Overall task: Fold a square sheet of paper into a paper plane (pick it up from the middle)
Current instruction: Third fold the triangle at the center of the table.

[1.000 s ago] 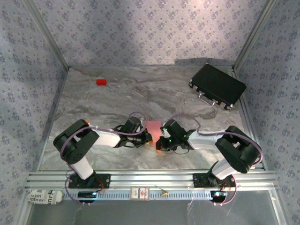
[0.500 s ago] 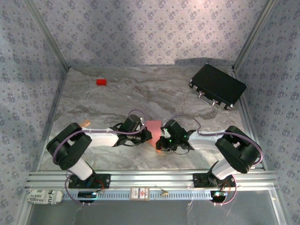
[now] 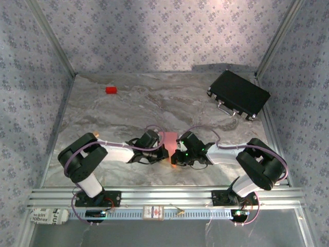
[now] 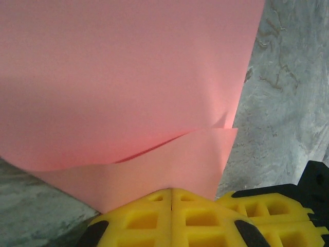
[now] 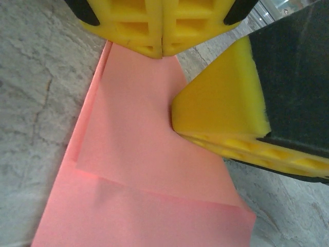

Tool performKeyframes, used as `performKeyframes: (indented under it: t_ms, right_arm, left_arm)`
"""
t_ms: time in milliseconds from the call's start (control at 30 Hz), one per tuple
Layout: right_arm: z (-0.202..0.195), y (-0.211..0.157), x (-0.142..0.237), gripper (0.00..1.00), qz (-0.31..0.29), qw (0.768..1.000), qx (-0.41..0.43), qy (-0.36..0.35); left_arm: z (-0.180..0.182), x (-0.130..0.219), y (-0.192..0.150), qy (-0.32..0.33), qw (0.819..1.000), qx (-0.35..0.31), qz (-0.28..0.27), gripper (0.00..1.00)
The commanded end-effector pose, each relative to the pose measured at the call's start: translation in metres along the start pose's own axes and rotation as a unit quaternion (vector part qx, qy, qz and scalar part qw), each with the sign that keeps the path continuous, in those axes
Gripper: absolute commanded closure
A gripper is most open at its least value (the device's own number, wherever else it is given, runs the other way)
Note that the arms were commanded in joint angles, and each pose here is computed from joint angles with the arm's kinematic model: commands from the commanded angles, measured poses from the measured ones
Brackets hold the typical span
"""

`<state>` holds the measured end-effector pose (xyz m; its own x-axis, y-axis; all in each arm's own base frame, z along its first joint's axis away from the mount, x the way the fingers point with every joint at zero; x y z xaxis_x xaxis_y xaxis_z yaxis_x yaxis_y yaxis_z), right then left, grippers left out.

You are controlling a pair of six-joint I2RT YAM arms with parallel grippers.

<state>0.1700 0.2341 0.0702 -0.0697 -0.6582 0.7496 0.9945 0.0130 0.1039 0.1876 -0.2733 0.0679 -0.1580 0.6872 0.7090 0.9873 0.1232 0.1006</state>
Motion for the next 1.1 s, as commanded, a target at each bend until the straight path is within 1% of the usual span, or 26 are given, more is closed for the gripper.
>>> performKeyframes:
  t_ms: [0, 300, 433, 600, 800, 900, 1067]
  right_arm:
    - [-0.034, -0.016, -0.003, 1.0, 0.02, 0.996, -0.036, -0.081]
    - [-0.036, -0.017, -0.004, 1.0, 0.02, 0.996, -0.038, -0.083]
    - [-0.036, -0.017, -0.004, 1.0, 0.022, 0.996, -0.036, -0.083]
    - [-0.036, -0.018, -0.003, 1.0, 0.024, 0.996, -0.036, -0.084]
    - [-0.035, -0.018, -0.001, 1.0, 0.024, 0.996, -0.033, -0.084]
    - [-0.036, -0.019, 0.0, 1.0, 0.025, 0.995, -0.032, -0.086]
    - [-0.034, -0.018, 0.0, 1.0, 0.026, 0.996, -0.031, -0.083]
  left_arm:
    - [0.038, -0.002, 0.006, 0.065, 0.997, 0.028, -0.02, 1.0]
    - [0.047, 0.015, 0.028, 0.061, 0.997, 0.027, -0.034, 0.99]
    - [0.054, 0.021, 0.035, 0.073, 0.996, 0.039, -0.037, 0.99]
    - [0.055, 0.026, 0.04, 0.066, 0.997, 0.039, -0.032, 0.99]
    - [0.067, 0.036, 0.046, 0.074, 0.995, 0.05, -0.039, 0.99]
    - [0.067, 0.04, 0.05, 0.075, 0.995, 0.049, -0.042, 0.99]
    - [0.057, 0.046, 0.055, 0.062, 0.996, 0.048, -0.047, 0.98]
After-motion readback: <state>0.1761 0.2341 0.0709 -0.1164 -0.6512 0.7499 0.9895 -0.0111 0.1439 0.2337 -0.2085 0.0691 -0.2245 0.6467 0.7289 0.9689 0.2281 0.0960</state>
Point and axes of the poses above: each hand's point on the last joint's axis, 136 mm out from that joint toward the fingers, its own x axis back along the fingers, its own z axis along the line the jaws close on, y = z × x, the point moved 7 cm from there along x, back along the fingers, and after that the axes turned 3 degrees about -x, right-handed, at the moved point
